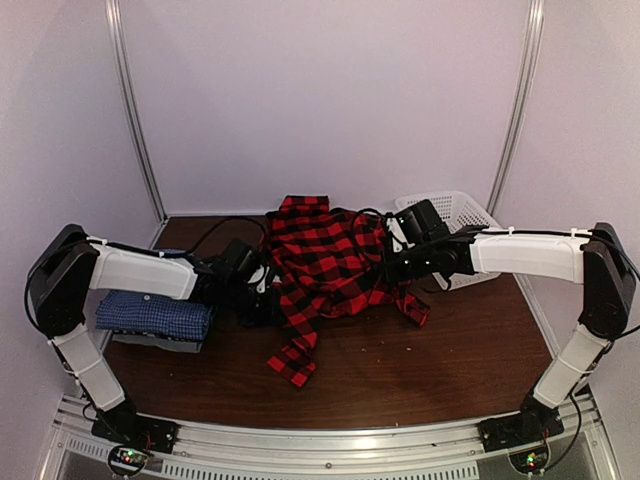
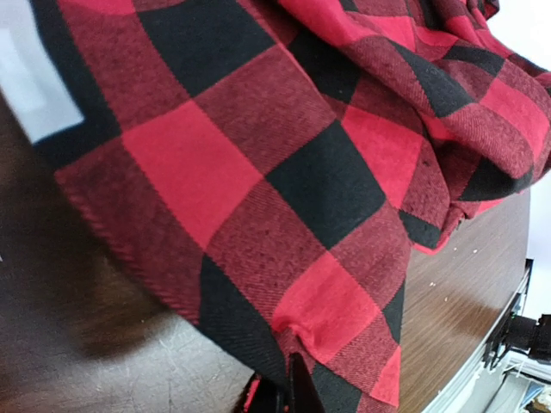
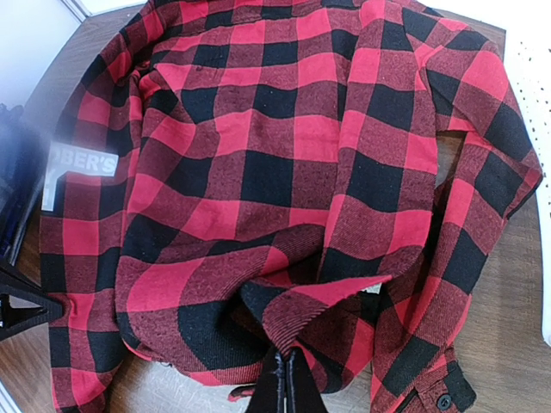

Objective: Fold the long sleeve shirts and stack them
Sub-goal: Flatten out the crumpled shirt at the center of the board.

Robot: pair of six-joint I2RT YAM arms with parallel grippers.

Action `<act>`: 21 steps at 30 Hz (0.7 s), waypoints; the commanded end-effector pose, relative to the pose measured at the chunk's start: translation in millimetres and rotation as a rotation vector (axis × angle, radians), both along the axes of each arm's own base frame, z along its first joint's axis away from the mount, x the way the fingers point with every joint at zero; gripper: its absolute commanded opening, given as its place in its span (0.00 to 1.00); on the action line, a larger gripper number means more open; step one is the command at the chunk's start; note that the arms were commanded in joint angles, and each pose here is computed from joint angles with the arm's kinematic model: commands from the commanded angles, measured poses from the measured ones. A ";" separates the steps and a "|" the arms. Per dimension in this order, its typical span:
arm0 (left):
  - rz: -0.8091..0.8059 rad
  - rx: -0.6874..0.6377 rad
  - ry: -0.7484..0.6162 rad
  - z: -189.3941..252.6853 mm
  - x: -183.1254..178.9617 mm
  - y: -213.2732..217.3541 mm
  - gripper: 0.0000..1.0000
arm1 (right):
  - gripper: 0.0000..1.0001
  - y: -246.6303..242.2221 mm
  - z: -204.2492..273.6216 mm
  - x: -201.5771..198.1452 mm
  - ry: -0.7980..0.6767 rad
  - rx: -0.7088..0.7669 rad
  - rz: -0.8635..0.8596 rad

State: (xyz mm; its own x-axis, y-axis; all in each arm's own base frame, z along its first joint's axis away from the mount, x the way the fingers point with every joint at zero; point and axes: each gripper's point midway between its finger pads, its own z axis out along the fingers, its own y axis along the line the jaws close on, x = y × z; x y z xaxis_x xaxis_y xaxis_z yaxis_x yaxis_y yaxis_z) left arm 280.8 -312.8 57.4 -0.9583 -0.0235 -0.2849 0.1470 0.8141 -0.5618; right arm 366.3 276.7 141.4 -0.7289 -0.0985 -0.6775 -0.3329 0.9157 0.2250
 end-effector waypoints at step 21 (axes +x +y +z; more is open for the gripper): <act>0.367 0.119 -0.536 234.4 211.4 187.2 0.00 | 0.00 -56.3 5.4 54.7 -0.050 -0.165 -0.127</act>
